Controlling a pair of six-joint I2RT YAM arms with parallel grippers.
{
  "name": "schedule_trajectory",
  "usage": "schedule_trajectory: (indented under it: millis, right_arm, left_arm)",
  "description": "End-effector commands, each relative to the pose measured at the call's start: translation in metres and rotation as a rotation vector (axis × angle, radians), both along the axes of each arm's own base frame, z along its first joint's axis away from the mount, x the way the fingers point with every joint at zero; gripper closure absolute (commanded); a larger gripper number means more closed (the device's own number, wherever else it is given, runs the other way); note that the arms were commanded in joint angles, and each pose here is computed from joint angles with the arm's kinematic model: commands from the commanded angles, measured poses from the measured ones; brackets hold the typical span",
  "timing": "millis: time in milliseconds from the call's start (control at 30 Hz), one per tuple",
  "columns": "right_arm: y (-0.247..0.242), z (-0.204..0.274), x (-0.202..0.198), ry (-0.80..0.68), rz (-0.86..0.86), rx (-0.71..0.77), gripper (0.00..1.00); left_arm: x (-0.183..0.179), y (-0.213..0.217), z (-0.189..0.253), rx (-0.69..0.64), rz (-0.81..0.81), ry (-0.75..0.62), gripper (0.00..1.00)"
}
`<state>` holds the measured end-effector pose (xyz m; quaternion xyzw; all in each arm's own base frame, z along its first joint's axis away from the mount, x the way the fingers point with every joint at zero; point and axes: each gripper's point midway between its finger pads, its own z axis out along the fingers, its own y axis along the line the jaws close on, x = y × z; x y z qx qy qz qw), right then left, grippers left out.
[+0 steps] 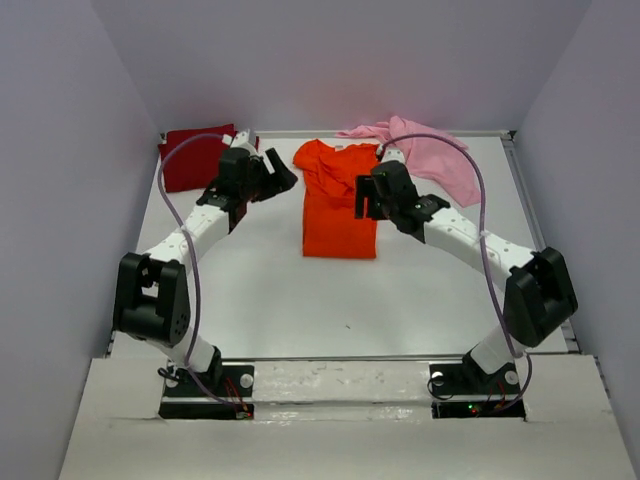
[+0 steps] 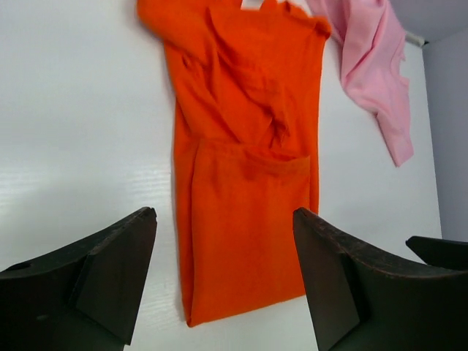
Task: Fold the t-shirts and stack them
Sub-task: Fold the tshirt
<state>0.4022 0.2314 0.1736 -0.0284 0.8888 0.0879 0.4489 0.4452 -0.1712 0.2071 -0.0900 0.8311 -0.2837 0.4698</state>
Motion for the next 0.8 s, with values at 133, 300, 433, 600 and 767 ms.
schedule_trajectory:
  millis: [133,300,433,600,767]
  right_arm:
    - [-0.011,-0.081,-0.046,0.139,-0.04,0.118,0.24]
    - [-0.009,-0.103,-0.058,0.168,-0.06,0.186,0.23]
    - [-0.006,-0.117,-0.058,0.184,-0.068,0.224,0.23]
    - [-0.004,-0.129,-0.057,0.204,-0.071,0.22,0.23]
    - [-0.001,-0.14,-0.061,0.233,-0.07,0.236,0.23]
  left_arm:
    - [-0.047,-0.038,-0.091,-0.152,-0.086,0.133,0.17]
    - [-0.067,-0.052,-0.122,-0.165,-0.125,0.183,0.17]
    - [-0.076,-0.057,-0.138,-0.163,-0.137,0.19,0.17]
    - [-0.085,-0.063,-0.152,-0.176,-0.171,0.22,0.17]
    - [-0.094,-0.078,-0.159,-0.181,-0.208,0.253,0.18]
